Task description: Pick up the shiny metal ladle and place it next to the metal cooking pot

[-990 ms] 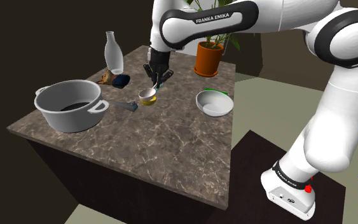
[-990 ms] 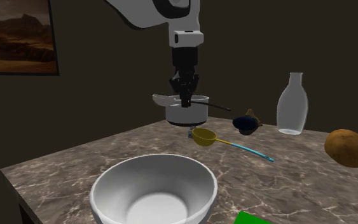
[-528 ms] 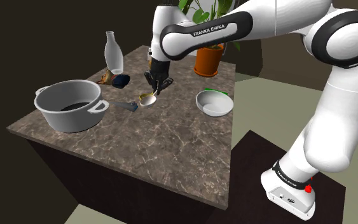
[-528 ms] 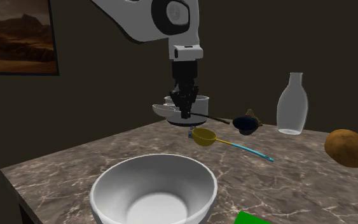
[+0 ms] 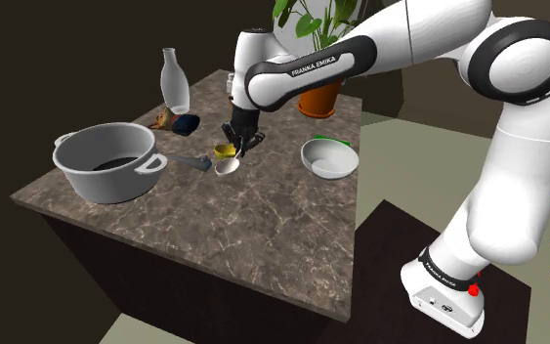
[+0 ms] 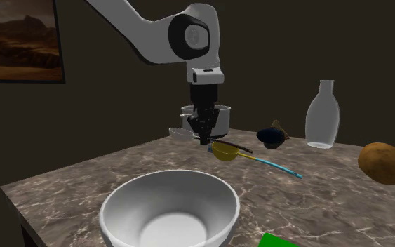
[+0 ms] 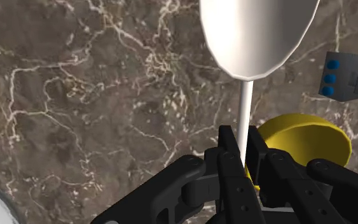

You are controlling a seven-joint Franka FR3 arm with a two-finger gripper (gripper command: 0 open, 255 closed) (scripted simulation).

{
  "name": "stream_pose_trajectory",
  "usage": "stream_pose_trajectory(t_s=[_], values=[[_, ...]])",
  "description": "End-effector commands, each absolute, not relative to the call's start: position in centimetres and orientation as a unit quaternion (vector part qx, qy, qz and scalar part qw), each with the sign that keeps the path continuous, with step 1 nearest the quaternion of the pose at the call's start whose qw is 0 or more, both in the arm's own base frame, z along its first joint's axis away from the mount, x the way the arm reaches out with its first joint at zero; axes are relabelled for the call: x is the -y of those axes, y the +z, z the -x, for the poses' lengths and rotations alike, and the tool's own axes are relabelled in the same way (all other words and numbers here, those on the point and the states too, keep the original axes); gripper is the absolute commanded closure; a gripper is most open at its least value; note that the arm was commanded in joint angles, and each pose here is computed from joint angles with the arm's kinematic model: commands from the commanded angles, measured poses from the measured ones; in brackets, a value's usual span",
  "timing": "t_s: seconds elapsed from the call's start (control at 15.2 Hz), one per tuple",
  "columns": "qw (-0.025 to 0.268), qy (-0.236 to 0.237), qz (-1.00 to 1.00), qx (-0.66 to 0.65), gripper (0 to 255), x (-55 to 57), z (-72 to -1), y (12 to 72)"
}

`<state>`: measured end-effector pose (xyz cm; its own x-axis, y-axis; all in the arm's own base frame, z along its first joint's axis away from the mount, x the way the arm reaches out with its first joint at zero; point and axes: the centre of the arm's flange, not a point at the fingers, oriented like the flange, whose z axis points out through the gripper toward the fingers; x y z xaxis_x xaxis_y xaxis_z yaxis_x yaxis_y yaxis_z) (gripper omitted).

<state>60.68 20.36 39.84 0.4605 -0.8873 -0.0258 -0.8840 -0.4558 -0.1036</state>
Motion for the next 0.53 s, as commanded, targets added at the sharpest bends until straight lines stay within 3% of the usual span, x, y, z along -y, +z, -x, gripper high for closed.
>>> stream_pose_trajectory(t_s=[0.0,0.46], values=[[0.051,-0.016,0.853,-0.519,255,-20.3,-60.6,38.8],[0.051,-0.016,0.853,-0.519,255,-20.3,-60.6,35.0]])
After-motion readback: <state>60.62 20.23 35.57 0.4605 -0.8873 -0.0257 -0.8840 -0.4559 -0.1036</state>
